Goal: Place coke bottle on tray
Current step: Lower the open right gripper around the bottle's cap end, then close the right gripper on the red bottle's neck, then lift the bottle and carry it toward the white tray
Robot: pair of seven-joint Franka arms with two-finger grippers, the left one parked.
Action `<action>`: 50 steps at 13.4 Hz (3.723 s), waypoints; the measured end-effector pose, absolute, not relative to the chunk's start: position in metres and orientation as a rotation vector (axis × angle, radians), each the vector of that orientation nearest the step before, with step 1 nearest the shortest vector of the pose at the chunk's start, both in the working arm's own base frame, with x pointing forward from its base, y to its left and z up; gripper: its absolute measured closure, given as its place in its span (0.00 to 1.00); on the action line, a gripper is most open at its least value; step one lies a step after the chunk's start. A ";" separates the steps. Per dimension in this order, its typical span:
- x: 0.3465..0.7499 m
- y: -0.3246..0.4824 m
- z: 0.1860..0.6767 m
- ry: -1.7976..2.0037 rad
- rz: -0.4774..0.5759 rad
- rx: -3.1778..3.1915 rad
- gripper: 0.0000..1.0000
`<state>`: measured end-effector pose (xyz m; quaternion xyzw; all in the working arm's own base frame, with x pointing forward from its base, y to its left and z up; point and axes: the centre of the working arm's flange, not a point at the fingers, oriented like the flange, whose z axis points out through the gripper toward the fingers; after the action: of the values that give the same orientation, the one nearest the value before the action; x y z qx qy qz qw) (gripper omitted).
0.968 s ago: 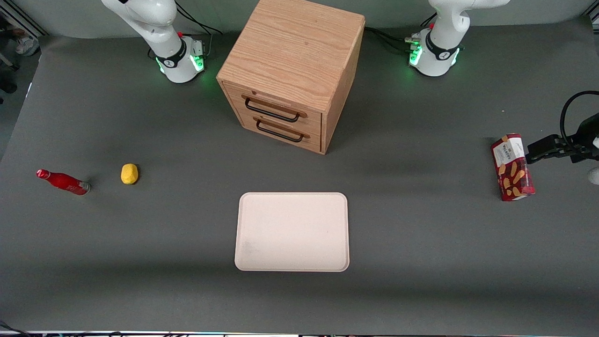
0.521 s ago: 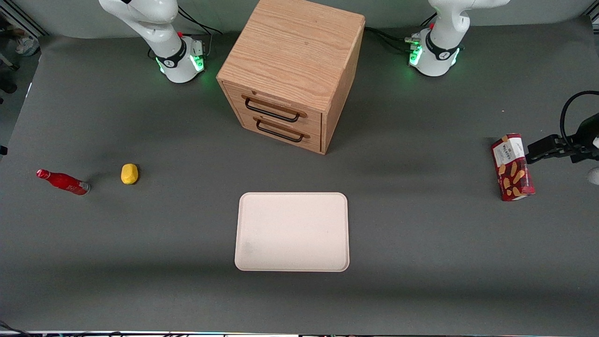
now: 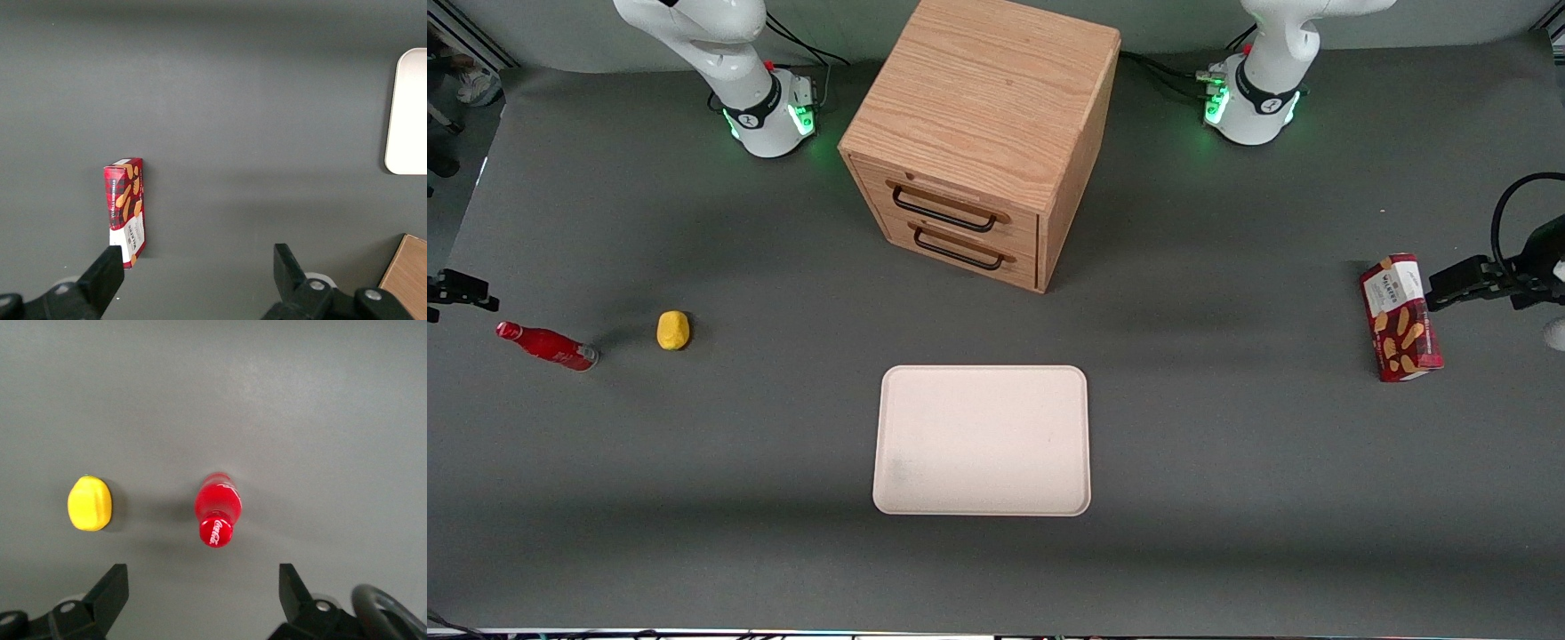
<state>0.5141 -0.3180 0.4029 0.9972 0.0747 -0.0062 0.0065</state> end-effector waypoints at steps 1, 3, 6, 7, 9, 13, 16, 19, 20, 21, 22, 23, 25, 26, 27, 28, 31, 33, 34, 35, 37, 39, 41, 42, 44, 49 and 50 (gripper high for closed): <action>0.511 -0.319 0.397 0.227 -0.014 3.116 0.00; 0.508 -0.321 0.388 0.224 0.008 3.103 0.00; 0.503 -0.322 0.374 0.232 0.028 3.096 0.00; 0.502 -0.321 0.370 0.228 0.027 3.102 0.00; 0.502 -0.321 0.362 0.227 0.014 3.107 0.00; 0.505 -0.322 0.347 0.242 0.005 3.100 0.00; 0.507 -0.322 0.335 0.262 0.038 3.131 0.00; 0.509 -0.323 0.325 0.275 0.041 3.134 0.00; 0.509 -0.323 0.325 0.275 0.041 3.133 0.00; 0.510 -0.323 0.325 0.277 0.043 3.131 0.00; 0.511 -0.322 0.326 0.279 0.045 3.130 0.00; 0.511 -0.322 0.326 0.281 0.047 3.129 0.00; 0.513 -0.321 0.327 0.285 0.049 3.128 0.01; 0.513 -0.320 0.327 0.287 0.050 3.127 0.08; 0.514 -0.320 0.328 0.290 0.050 3.127 0.08; 0.514 -0.320 0.328 0.294 0.051 3.126 0.17; 0.515 -0.319 0.328 0.302 0.051 3.125 0.52; 0.515 -0.319 0.328 0.306 0.051 3.125 0.69; 0.515 -0.319 0.328 0.308 0.051 3.124 0.69; 0.515 -0.319 0.328 0.310 0.051 3.124 0.69; 0.515 -0.319 0.328 0.314 0.051 3.123 0.69; 0.518 -0.318 0.331 0.321 0.057 3.120 0.69; 0.529 -0.313 0.350 0.353 0.027 3.145 0.69; 0.534 -0.311 0.362 0.367 0.020 3.151 0.69; 0.539 -0.311 0.396 0.397 0.024 3.144 0.69; 0.522 -0.303 0.496 0.472 0.016 3.105 0.69; 0.517 -0.300 0.519 0.487 0.014 3.094 0.69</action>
<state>0.5170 -0.2998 0.5191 0.9878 0.1554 0.0045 0.0046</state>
